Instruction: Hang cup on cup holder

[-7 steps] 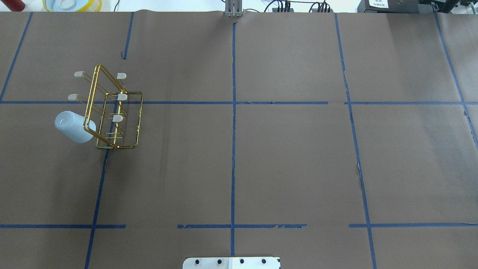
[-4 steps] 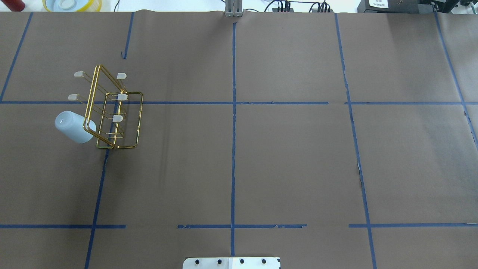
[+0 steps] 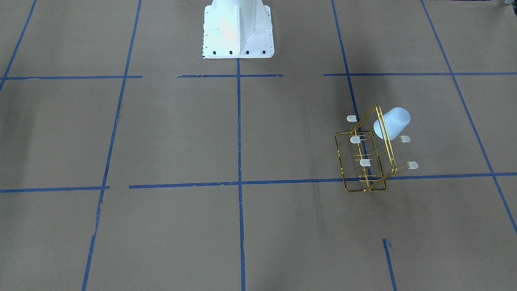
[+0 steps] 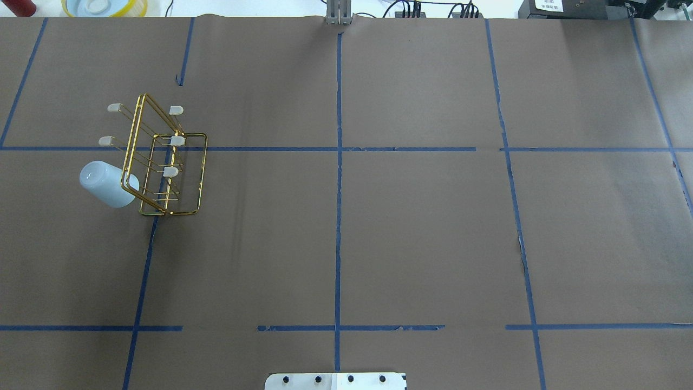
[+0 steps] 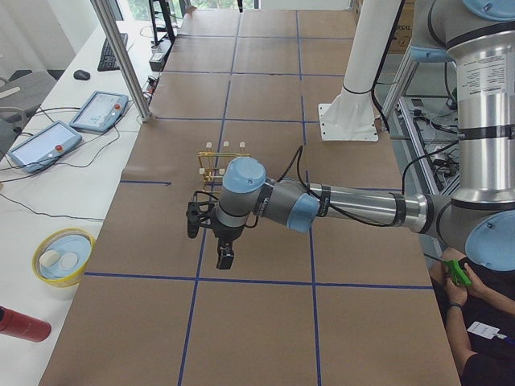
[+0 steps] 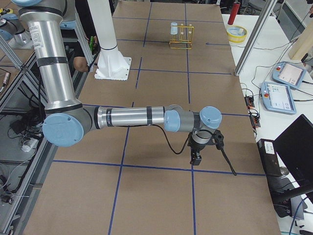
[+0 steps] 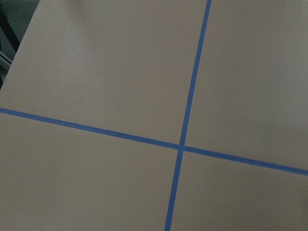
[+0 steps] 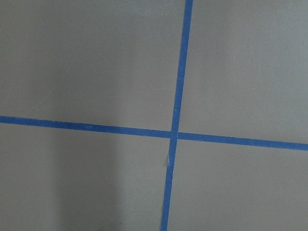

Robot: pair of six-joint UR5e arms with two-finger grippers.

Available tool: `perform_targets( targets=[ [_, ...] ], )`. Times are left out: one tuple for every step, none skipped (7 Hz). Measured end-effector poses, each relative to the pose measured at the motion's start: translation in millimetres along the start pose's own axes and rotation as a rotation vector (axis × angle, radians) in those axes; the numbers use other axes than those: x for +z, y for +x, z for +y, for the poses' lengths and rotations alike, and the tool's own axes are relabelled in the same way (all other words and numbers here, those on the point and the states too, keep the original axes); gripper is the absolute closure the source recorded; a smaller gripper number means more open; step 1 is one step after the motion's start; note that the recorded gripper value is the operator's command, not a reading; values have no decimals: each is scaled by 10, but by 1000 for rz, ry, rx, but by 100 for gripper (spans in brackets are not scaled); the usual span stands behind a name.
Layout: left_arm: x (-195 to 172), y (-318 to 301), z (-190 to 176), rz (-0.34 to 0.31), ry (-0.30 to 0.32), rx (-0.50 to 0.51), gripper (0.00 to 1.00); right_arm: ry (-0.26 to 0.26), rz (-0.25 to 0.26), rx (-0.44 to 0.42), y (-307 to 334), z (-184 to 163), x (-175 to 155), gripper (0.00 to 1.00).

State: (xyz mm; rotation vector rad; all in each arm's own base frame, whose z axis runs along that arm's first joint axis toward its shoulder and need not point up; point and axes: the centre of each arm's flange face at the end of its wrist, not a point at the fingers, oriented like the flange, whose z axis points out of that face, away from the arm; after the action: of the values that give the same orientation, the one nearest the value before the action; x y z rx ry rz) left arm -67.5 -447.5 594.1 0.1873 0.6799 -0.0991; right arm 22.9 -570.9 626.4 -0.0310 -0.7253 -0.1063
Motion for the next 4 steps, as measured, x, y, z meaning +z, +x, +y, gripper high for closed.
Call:
perform_targets(
  targets=[
    [39,-52,47,23,-42,59,0,0,0,0,-1,0,1,0],
    [92,-96,109,48,-71,96,0,0,0,0,0,0,0,0],
    [139,-121,186,84,-93,118,0,0,0,0,2,0,-2,0],
    [156,-115,242,128,-107,122,0,1,0,0,3,0,-3,0]
  ],
)
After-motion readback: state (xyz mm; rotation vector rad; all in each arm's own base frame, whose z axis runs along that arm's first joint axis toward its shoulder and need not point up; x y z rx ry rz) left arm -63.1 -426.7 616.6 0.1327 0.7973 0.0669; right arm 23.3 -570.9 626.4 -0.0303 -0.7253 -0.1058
